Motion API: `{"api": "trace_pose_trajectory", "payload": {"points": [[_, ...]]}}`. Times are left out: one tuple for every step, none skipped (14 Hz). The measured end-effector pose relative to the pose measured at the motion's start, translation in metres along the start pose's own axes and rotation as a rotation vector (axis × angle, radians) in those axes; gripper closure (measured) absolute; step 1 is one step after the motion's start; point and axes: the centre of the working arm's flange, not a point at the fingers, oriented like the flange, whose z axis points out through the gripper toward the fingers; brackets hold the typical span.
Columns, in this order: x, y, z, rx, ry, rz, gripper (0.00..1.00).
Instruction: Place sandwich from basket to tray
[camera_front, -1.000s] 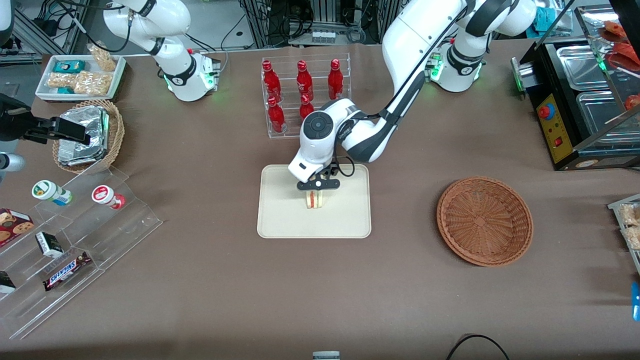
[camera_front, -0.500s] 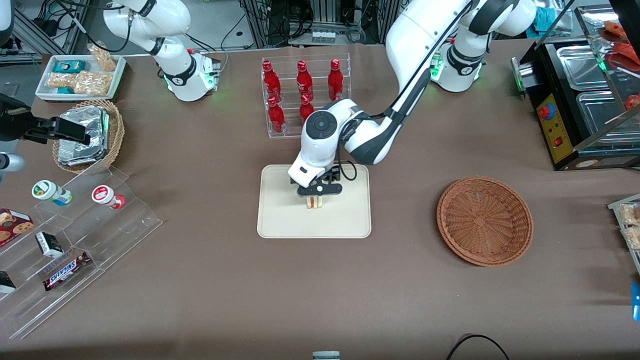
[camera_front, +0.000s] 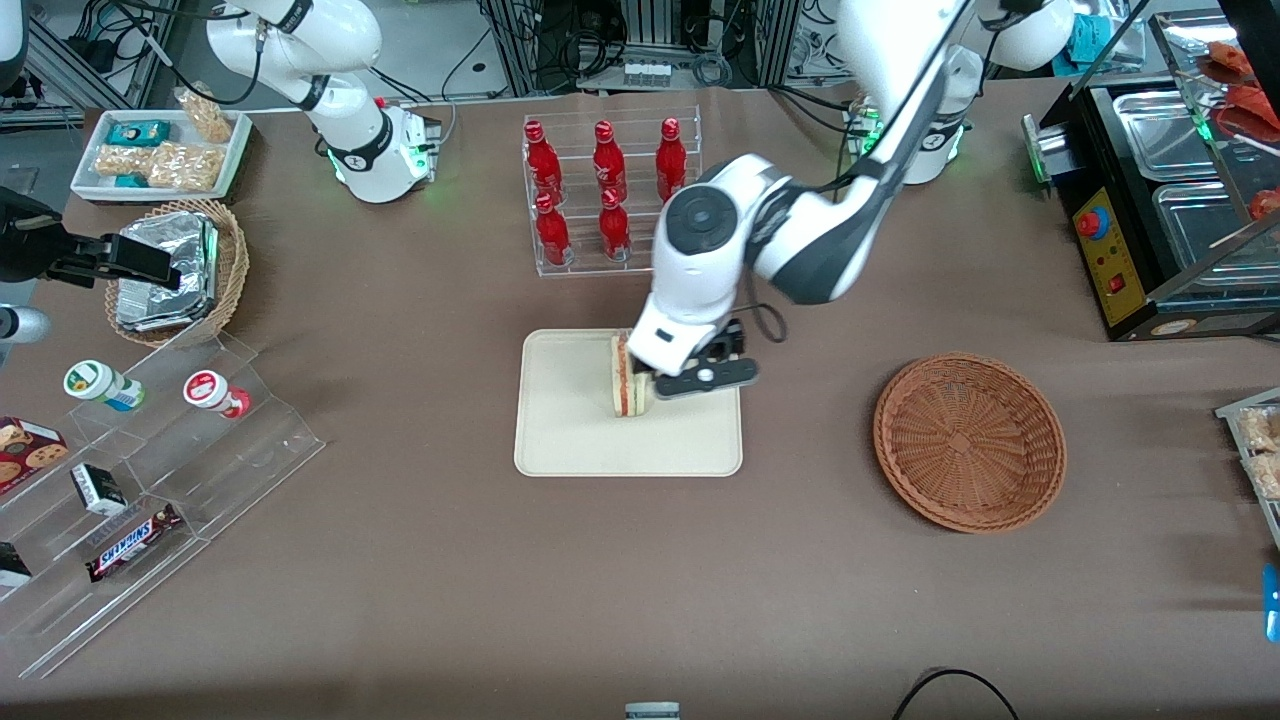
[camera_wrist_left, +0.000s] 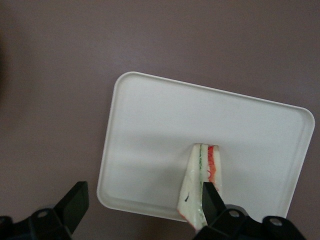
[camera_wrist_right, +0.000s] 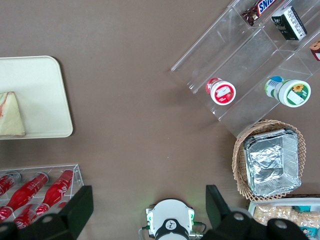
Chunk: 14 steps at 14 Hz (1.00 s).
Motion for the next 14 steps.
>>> {"api": "trace_pose_trajectory", "payload": {"points": [[0.008, -0.018, -0.016, 0.024, -0.017, 0.010, 0.00], [0.017, -0.040, -0.033, 0.046, -0.035, 0.024, 0.00], [0.025, -0.064, -0.051, 0.066, -0.058, 0.043, 0.00], [0.033, -0.090, -0.071, 0.081, -0.089, 0.068, 0.00], [0.040, -0.120, -0.092, 0.083, -0.123, 0.101, 0.00], [0.047, -0.152, -0.113, 0.080, -0.156, 0.136, 0.00], [0.054, -0.186, -0.132, 0.077, -0.182, 0.164, 0.00], [0.059, -0.219, -0.149, 0.075, -0.206, 0.181, 0.00], [0.061, -0.248, -0.163, 0.073, -0.225, 0.191, 0.00], [0.062, -0.273, -0.177, 0.070, -0.240, 0.200, 0.00], [0.060, -0.295, -0.189, 0.067, -0.256, 0.212, 0.00], [0.056, -0.315, -0.201, 0.066, -0.274, 0.218, 0.00], [0.054, -0.335, -0.213, 0.060, -0.282, 0.214, 0.00], [0.052, -0.354, -0.227, 0.050, -0.275, 0.211, 0.00]]}}
